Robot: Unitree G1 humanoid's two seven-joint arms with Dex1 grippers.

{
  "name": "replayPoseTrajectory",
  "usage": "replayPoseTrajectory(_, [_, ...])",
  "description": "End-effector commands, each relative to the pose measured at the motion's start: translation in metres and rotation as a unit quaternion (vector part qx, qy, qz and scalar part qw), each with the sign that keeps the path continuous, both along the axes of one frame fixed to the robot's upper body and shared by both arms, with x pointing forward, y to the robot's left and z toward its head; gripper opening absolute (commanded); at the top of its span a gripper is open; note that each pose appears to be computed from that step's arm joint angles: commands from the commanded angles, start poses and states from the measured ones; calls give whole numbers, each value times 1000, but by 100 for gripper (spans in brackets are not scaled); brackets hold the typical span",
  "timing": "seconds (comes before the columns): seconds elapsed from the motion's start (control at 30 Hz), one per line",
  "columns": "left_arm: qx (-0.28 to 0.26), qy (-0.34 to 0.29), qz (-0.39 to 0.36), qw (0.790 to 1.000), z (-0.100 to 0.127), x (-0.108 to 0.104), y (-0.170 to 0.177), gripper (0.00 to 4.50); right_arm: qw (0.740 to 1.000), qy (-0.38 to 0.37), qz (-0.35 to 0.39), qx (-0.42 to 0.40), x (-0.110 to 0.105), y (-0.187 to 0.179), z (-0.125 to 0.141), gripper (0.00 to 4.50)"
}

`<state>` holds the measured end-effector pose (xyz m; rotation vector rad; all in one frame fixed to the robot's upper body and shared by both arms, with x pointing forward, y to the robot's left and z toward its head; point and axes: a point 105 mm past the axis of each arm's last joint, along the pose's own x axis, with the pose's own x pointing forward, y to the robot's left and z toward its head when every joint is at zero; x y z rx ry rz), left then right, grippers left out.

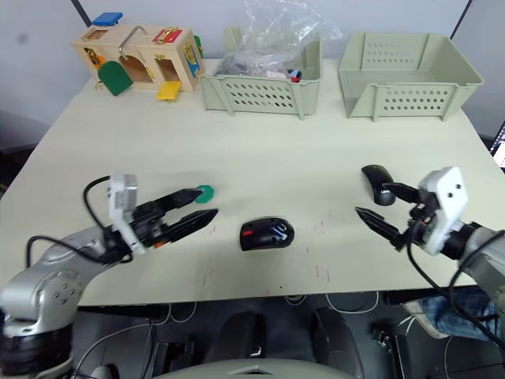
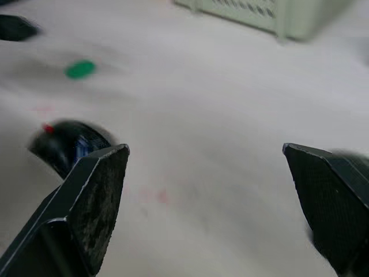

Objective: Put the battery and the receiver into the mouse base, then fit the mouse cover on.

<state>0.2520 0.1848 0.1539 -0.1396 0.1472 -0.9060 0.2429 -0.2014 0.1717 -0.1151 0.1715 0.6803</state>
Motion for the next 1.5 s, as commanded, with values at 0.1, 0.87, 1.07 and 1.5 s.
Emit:
replayPoseTrajectory(0.1, [11, -22, -26, 999, 5, -26, 7, 450, 1000, -14, -25, -11, -8, -24, 8, 449])
replayPoseTrajectory(0.87, [71, -14, -39, 997, -12, -45, 46, 450, 991, 22, -127, -38, 15, -57, -27, 449])
replayPoseTrajectory(1.07, [74, -36, -94, 992, 6, -45, 34, 450, 988, 20, -151, -36, 45, -56, -21, 449])
replayPoseTrajectory(1.5, [61, -72, -130, 987, 36, -41, 12, 450, 980, 59, -191, 4, 75, -48, -32, 449])
